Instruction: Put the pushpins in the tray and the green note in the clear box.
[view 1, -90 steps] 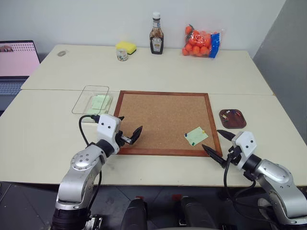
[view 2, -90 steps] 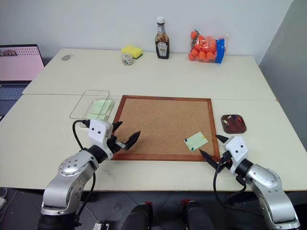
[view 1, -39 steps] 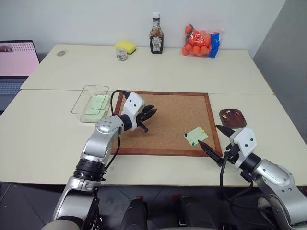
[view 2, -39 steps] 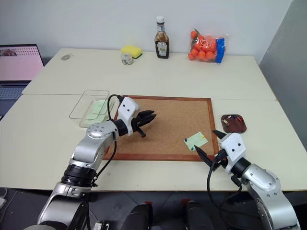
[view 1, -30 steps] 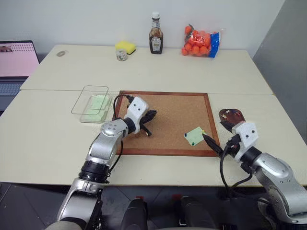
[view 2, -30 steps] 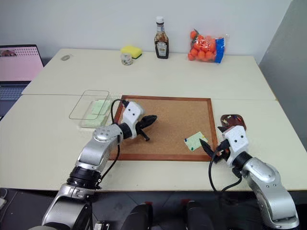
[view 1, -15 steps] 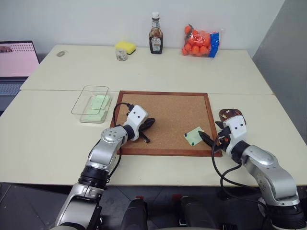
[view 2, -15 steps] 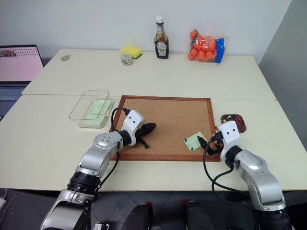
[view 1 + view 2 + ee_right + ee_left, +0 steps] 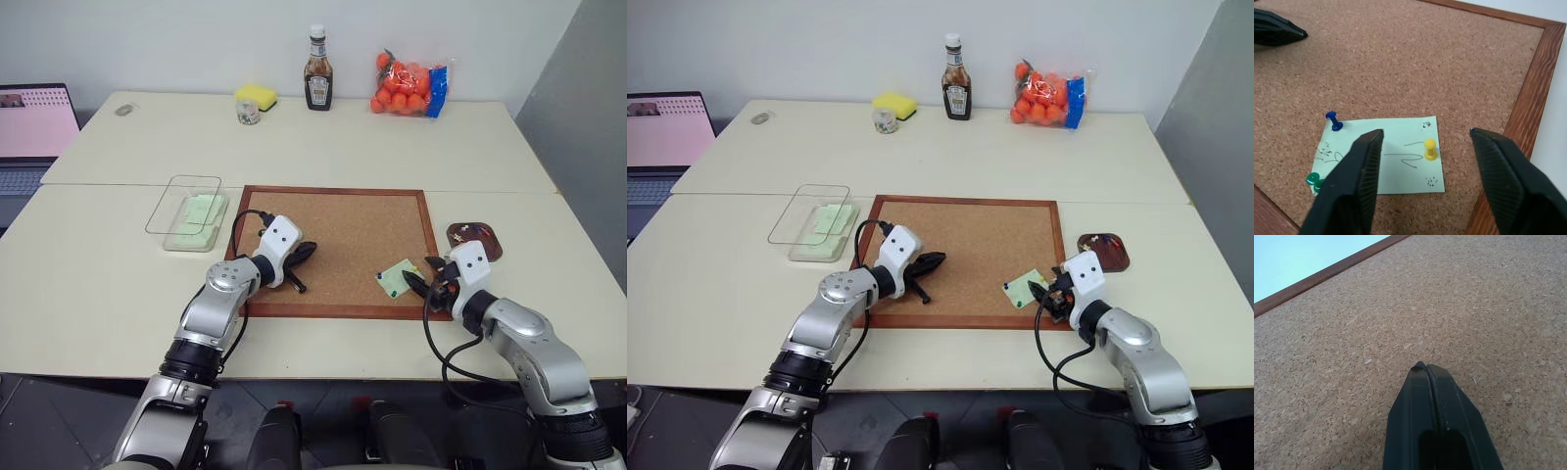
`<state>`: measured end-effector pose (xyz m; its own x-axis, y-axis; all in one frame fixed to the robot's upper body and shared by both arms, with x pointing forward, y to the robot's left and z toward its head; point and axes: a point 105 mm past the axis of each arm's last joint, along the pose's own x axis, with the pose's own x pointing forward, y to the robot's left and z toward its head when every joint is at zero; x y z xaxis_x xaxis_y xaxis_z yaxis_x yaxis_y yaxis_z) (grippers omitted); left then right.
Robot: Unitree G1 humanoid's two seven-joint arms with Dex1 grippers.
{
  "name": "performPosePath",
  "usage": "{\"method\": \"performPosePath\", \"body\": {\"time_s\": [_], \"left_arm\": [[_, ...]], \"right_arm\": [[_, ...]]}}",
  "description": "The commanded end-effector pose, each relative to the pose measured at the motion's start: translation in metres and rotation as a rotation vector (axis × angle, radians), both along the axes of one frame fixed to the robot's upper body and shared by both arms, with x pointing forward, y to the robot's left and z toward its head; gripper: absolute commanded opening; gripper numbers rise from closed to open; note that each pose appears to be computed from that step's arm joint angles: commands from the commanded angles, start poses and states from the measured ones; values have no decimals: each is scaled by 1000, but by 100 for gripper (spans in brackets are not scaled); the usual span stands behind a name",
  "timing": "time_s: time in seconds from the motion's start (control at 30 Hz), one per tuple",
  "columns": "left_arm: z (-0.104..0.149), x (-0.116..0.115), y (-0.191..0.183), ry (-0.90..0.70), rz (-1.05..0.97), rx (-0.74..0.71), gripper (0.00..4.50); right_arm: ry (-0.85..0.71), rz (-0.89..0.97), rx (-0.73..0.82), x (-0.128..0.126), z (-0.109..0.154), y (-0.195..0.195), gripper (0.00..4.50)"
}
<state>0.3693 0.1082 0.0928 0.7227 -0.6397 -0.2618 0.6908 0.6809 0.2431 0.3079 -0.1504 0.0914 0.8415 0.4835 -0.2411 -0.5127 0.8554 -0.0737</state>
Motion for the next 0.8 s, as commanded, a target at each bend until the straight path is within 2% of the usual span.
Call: {"method": "performPosePath", "body": {"time_s": [0.03,0.33,0.57,0.8], "left_arm": [[-7,-1,3,15,8,13,0],[-8,-2,2,10,7,14,0],[-10,-4,-1,13,1,14,0],[-13,-7,-1,20,-6,22,0]], "right_arm": [[-53,16,-11,3,11,2,192],[-61,16,-17,4,13,0,8],[-85,11,-14,3,17,-2,1],[-208,19,31,-7,36,-2,1]]}}
